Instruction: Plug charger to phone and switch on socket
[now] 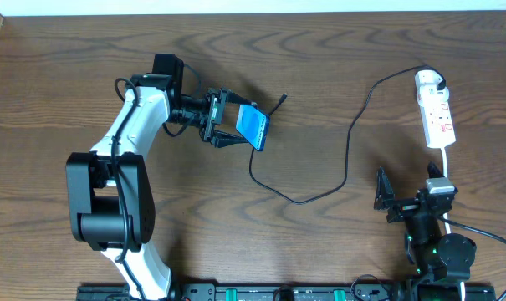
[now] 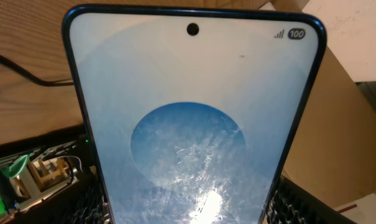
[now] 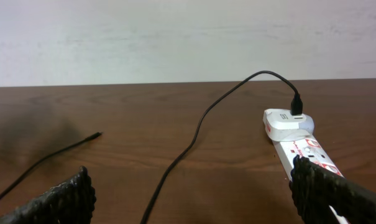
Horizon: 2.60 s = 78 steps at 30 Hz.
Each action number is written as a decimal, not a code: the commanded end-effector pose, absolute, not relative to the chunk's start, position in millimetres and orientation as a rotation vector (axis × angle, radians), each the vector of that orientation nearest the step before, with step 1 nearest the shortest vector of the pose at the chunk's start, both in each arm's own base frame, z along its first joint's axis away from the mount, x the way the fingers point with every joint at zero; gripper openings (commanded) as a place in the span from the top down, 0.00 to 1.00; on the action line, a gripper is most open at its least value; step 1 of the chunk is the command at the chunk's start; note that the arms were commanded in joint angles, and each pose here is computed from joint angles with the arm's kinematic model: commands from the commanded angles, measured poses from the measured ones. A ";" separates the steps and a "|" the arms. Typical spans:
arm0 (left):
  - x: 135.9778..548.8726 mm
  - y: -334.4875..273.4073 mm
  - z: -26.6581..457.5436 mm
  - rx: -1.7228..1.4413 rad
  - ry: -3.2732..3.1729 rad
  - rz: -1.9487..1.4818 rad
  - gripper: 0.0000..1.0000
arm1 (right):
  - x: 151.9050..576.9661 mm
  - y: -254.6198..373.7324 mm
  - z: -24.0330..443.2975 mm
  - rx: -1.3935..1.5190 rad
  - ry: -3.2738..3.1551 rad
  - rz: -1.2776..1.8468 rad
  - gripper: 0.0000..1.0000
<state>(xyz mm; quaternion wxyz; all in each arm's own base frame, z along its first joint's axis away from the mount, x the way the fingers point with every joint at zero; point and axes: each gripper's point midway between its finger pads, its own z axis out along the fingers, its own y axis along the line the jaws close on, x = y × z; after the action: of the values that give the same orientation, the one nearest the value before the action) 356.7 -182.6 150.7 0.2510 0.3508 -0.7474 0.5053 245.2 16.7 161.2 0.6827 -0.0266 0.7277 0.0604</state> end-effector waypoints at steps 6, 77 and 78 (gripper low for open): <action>355.0 -183.9 170.2 0.920 -2.012 1.436 0.27 | 245.2 17.6 159.4 -0.053 1.636 0.148 0.01; 355.6 -183.6 169.1 0.922 -2.021 1.434 0.27 | 306.4 72.6 181.9 -0.164 1.982 0.602 0.01; 355.6 -183.6 169.1 0.922 -2.021 1.434 0.27 | 306.1 73.8 181.4 -0.168 1.984 0.610 0.01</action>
<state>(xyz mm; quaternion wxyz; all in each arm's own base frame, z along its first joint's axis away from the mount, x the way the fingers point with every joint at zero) 357.3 -182.6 150.6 0.2494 0.3500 -0.7480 0.5058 304.1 66.9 170.5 0.5034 -0.0587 0.8294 0.2349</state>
